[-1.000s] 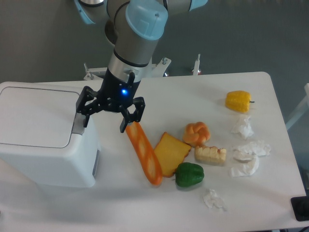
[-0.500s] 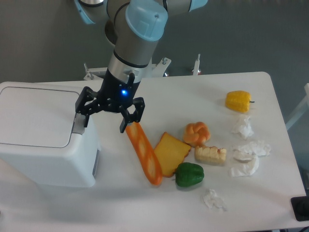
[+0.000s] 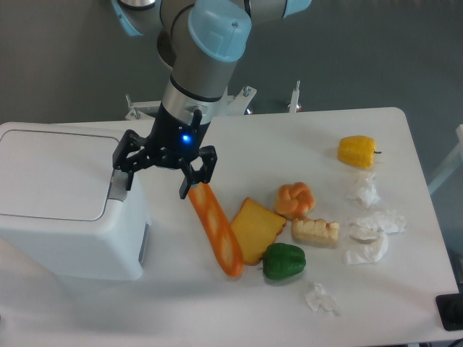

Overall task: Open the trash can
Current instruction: 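Lift the gripper away from the trash can as the lid opens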

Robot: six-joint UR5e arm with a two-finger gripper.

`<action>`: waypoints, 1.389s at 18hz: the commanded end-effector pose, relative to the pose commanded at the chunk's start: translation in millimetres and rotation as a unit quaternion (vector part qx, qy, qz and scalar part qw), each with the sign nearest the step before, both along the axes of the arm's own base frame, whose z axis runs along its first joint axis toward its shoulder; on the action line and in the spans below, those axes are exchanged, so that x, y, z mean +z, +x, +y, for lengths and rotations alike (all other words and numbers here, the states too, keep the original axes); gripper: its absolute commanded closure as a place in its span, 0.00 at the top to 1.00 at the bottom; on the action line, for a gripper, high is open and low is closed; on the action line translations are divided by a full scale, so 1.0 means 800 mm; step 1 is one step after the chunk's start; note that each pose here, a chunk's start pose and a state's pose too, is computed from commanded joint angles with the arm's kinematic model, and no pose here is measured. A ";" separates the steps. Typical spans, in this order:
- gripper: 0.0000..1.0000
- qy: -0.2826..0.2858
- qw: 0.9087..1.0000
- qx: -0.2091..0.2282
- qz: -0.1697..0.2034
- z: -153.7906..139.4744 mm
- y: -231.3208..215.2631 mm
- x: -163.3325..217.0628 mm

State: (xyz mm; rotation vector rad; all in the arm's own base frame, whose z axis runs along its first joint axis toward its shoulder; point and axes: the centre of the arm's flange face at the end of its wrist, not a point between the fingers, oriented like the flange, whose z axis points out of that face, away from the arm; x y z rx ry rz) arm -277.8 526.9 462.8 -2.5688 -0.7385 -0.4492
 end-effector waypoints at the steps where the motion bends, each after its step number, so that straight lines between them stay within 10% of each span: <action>1: 1.00 -0.001 1.000 0.000 -0.001 0.000 0.000 0.000; 25: 1.00 0.018 0.997 -0.015 0.070 -0.026 -0.075 0.032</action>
